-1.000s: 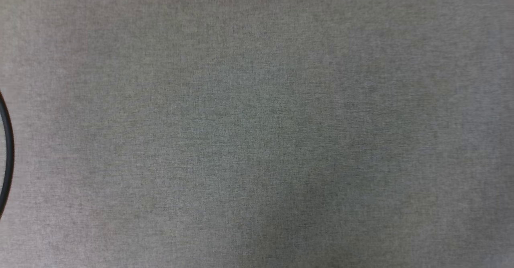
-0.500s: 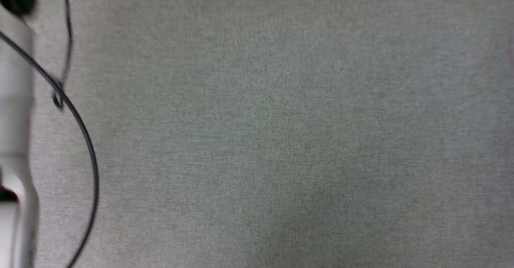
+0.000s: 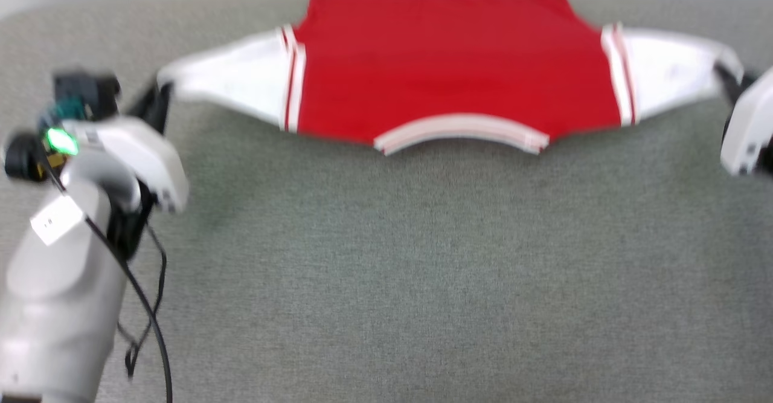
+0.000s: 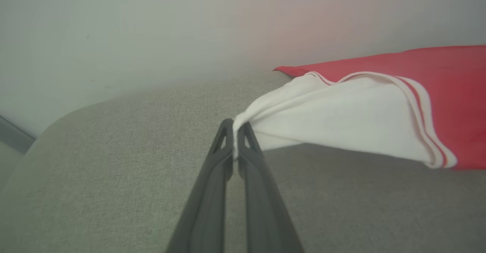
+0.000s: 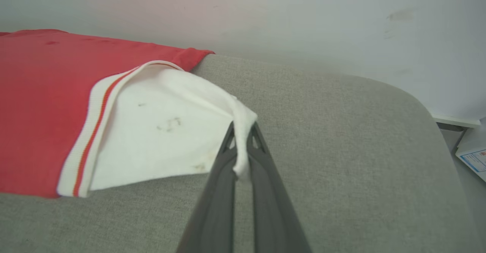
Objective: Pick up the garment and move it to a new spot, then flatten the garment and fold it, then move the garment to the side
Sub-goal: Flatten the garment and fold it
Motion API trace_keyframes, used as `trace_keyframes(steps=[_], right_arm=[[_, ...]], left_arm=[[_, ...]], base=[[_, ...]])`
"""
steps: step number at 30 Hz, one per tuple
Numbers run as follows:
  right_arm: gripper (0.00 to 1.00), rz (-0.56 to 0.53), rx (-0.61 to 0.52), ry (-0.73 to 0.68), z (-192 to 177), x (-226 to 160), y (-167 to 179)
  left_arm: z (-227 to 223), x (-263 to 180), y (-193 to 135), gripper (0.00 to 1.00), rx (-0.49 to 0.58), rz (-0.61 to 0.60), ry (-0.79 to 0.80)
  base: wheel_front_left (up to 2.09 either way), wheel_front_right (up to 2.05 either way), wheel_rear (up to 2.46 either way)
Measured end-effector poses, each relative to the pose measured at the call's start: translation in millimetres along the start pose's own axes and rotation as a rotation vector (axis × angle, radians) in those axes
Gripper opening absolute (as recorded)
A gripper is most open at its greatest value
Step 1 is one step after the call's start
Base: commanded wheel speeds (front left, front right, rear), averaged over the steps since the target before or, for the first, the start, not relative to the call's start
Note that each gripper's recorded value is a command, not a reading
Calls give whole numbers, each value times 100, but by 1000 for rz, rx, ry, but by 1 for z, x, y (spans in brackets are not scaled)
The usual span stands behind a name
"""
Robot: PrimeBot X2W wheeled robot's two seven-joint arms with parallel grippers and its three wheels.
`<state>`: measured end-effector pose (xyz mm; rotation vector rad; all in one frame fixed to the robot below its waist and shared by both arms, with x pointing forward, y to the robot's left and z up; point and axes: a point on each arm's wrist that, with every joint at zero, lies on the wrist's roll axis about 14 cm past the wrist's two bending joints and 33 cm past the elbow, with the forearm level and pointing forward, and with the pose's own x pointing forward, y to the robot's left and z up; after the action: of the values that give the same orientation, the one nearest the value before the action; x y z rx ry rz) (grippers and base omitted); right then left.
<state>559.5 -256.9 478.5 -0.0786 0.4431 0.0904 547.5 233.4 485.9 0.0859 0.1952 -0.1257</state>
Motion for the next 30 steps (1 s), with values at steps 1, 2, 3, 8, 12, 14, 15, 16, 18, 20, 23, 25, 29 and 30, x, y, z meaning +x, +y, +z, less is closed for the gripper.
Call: trace_keyframes(steps=[1,2,3,8,12,14,15,16,18,20,23,25,29,30], right_arm=[[0,5,9,20,-7,-7,1],[0,8,16,42,-14,-13,0],[0,10,19,59,-21,-19,0],[0,15,58,120,-44,-48,-4],[0,28,94,185,-67,-69,-2],[0,37,106,225,-80,-80,-1],[0,41,116,243,-86,-86,0],[0,44,126,259,-91,-92,0],[0,46,147,282,-99,-104,-1],[0,45,166,306,-109,-115,-3],[0,50,190,363,-128,-133,-2],[0,55,209,406,-141,-145,-1],[0,67,222,478,-164,-167,3],[0,66,224,485,-166,-171,2]], left_arm=[[-6,-8,0,0,0,-1,24],[-13,-16,0,0,-5,-3,49],[-20,-25,-1,0,-10,-6,78],[-51,-64,-10,0,-54,-32,200],[-69,-95,-14,0,-67,-53,278],[-76,-111,-16,0,-66,-68,312],[-80,-118,-18,0,-69,-76,331],[-83,-126,-20,0,-75,-86,348],[-90,-142,-25,0,-82,-101,384],[-97,-158,-30,0,-90,-116,425],[-105,-179,-37,0,-105,-137,472],[-109,-193,-42,0,-116,-149,503],[-118,-219,-56,0,-146,-190,576],[-120,-224,-59,0,-154,-199,591]], base=[[0,0,0],[0,0,0],[0,0,0],[0,0,0],[0,0,0],[0,0,0],[0,0,0],[0,0,0],[0,0,0],[0,0,0],[0,0,0],[0,0,0],[0,0,0],[0,0,0]])
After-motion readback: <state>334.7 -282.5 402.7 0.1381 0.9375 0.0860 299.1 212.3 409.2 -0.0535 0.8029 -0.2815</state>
